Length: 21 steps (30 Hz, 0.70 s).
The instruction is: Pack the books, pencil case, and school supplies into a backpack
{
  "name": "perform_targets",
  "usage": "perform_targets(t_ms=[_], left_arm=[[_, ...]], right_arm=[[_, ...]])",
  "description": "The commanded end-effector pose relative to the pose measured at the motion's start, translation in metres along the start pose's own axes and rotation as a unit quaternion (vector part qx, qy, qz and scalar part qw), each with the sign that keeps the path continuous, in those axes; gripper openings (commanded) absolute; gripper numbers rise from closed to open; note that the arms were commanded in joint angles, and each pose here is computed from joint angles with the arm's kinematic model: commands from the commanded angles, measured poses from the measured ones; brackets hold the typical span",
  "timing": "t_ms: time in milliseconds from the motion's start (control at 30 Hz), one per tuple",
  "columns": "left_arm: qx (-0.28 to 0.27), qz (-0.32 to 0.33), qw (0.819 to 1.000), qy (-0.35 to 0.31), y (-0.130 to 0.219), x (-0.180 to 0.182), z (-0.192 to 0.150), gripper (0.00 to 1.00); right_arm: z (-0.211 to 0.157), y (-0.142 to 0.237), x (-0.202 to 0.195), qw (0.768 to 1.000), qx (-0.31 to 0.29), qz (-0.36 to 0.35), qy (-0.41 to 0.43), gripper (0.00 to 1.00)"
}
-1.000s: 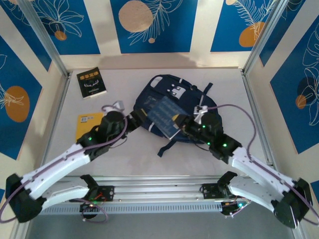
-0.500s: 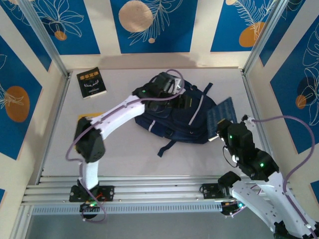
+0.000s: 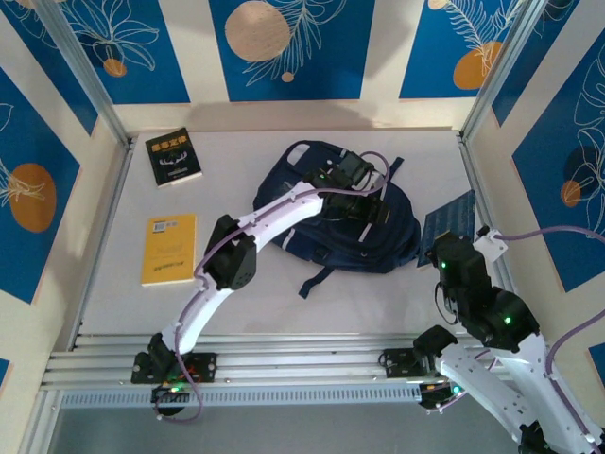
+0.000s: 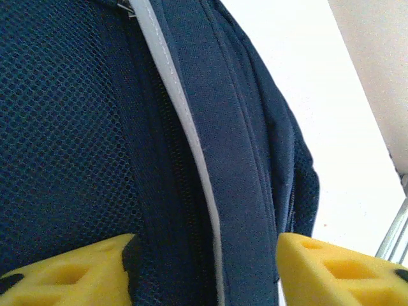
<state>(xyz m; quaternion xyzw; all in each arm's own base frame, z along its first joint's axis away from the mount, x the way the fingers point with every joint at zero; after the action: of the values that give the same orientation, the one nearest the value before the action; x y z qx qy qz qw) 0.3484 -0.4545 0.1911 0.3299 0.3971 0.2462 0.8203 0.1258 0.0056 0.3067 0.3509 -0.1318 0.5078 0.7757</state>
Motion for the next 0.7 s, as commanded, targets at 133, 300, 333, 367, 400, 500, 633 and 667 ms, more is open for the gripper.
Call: perform_targets(t_ms=[133,300,333,367,400,500,633,667], left_arm=[[0.002,-0.036,0.999,-0.012,0.0,-0.021,0.0,0.42],[-0.003,-0.037,0.999,-0.025,0.001,-0.027,0.0,0.38],[-0.001,-0.038,0.999,-0.023,0.0,-0.027,-0.001,0.38],[0.001,-0.038,0.999,-0.022,-0.002,-0.026,-0.001,0.37],[0.004,-0.037,0.999,-0.02,-0.005,-0.025,-0.003,0.37],[0.012,-0.031,0.999,-0.016,-0.012,-0.02,-0.005,0.33],[0.02,-0.018,1.0,-0.016,-0.018,-0.016,-0.005,0.07],[0.02,-0.012,1.0,-0.018,-0.016,-0.016,-0.004,0.01]], right_arm=[[-0.003,-0.007,0.002,1.0,-0.017,0.013,-0.004,0.0],[-0.006,-0.009,0.003,1.0,-0.009,0.017,-0.009,0.0],[-0.006,-0.009,0.003,1.0,-0.007,0.017,-0.01,0.0],[-0.006,-0.009,0.003,1.0,-0.006,0.018,-0.011,0.0],[-0.006,-0.009,0.003,1.0,-0.006,0.019,-0.013,0.0],[-0.005,-0.008,0.004,1.0,-0.003,0.021,-0.015,0.0],[-0.003,-0.007,0.004,1.0,-0.002,0.022,-0.016,0.0],[-0.002,-0.006,0.004,1.0,-0.001,0.023,-0.016,0.0]])
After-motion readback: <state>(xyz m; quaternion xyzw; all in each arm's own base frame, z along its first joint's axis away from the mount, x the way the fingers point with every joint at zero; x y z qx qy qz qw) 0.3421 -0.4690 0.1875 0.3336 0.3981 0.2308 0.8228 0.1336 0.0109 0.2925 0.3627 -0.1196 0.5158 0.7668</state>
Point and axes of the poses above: each hand's point on the last joint's axis, 136 mm out from that joint toward the fingers, its own y axis back along the fingers, its own x axis along the line the jaws close on, z = x × y, the point moved 8 cm from there along y, back along the fingers, and after that the axes turned 2 degrees about -y, right-handed, at the moved point
